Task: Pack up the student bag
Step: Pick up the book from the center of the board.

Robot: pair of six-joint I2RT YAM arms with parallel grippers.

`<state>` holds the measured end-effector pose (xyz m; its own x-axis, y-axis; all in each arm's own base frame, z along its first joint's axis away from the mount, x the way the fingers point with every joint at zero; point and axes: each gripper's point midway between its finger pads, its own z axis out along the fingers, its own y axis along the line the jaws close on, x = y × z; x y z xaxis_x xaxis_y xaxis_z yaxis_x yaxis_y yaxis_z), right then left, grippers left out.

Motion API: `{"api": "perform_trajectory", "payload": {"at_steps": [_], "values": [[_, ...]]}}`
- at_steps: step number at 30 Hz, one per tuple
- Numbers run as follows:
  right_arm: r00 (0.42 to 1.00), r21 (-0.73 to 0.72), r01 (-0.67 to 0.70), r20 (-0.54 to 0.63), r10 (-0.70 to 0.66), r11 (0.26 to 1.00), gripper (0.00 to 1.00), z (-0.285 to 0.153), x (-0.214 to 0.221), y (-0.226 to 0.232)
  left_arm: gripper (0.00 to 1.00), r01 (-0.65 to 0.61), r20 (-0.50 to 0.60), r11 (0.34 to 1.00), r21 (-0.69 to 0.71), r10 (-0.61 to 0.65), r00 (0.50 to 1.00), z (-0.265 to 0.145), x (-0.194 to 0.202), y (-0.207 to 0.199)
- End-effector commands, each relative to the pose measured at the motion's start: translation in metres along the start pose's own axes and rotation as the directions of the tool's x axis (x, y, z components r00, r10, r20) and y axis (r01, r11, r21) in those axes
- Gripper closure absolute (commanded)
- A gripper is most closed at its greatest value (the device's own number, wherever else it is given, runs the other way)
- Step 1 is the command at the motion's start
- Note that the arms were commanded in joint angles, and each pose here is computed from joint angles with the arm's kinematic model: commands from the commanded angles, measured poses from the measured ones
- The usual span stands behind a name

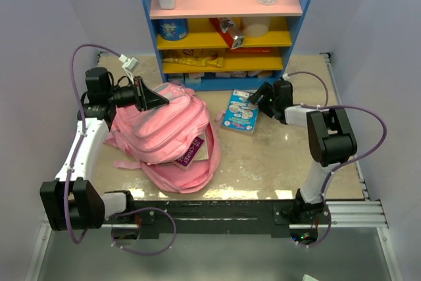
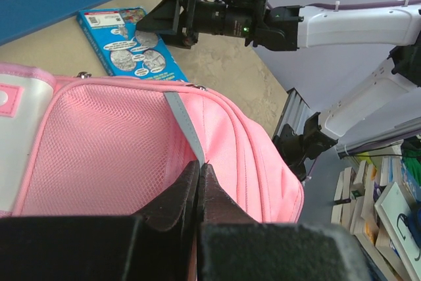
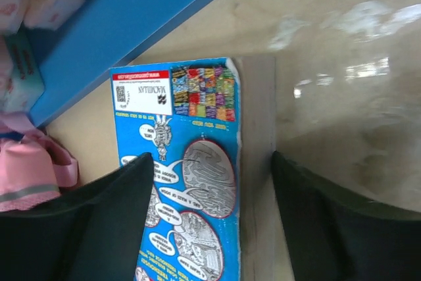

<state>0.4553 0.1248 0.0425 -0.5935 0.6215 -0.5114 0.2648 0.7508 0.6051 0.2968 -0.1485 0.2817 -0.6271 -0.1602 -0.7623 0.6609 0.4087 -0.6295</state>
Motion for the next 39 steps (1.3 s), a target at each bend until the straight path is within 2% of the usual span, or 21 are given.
{"api": "perform_trajectory", "payload": {"at_steps": [1,2,4,5,8,11,12,13,16,20,26,33,39], "values": [[0.998,0.002,-0.037,-0.054,0.037,0.999,0.39,0.007,0.032,0.001,1.00,-0.189,0.056,0.980,0.058,0.186,0.981,-0.006,-0.037,-0.031],[0.998,-0.002,-0.043,-0.044,0.043,0.999,0.55,0.006,0.032,0.001,1.00,-0.194,0.056,0.979,0.057,0.191,0.980,-0.007,-0.038,-0.032],[0.997,0.030,-0.061,-0.035,0.062,0.998,0.78,0.005,0.036,-0.009,1.00,-0.199,0.051,0.978,0.055,0.197,0.979,-0.007,-0.037,-0.032],[0.997,0.043,-0.061,-0.038,0.063,0.997,0.93,0.004,0.037,-0.012,1.00,-0.201,0.050,0.978,0.055,0.198,0.979,-0.007,-0.038,-0.032],[0.997,0.065,-0.023,-0.066,0.027,0.998,1.00,0.007,0.048,-0.010,1.00,-0.212,0.045,0.976,0.055,0.210,0.977,-0.008,-0.038,-0.033],[0.996,0.025,-0.003,-0.090,0.005,1.000,0.98,0.008,0.057,0.003,1.00,-0.220,0.043,0.974,0.057,0.218,0.975,-0.009,-0.037,-0.036],[0.995,0.010,0.000,-0.099,0.001,1.000,0.92,0.007,0.062,0.006,1.00,-0.218,0.040,0.974,0.056,0.216,0.976,-0.009,-0.036,-0.036],[0.993,-0.018,-0.003,-0.121,0.001,1.000,0.79,0.006,0.067,0.012,1.00,-0.227,0.039,0.972,0.054,0.225,0.974,-0.009,-0.035,-0.035],[0.989,-0.079,0.000,-0.149,-0.012,0.997,0.71,0.001,0.082,0.026,1.00,-0.239,0.037,0.970,0.050,0.238,0.971,-0.010,-0.033,-0.036],[0.983,-0.175,0.000,-0.182,-0.032,0.985,0.68,-0.008,0.098,0.050,1.00,-0.239,0.031,0.970,0.050,0.238,0.971,-0.010,-0.030,-0.034],[0.983,-0.259,0.013,-0.172,-0.059,0.966,0.63,-0.026,0.098,0.086,1.00,-0.234,0.025,0.971,0.054,0.233,0.972,-0.010,-0.027,-0.033],[0.984,-0.325,0.024,-0.158,-0.079,0.945,0.63,-0.040,0.091,0.120,1.00,-0.237,0.023,0.970,0.054,0.236,0.971,-0.010,-0.023,-0.032],[0.981,-0.355,0.030,-0.169,-0.096,0.935,0.62,-0.047,0.095,0.131,1.00,-0.240,0.023,0.969,0.054,0.239,0.971,-0.010,-0.021,-0.031]]}}
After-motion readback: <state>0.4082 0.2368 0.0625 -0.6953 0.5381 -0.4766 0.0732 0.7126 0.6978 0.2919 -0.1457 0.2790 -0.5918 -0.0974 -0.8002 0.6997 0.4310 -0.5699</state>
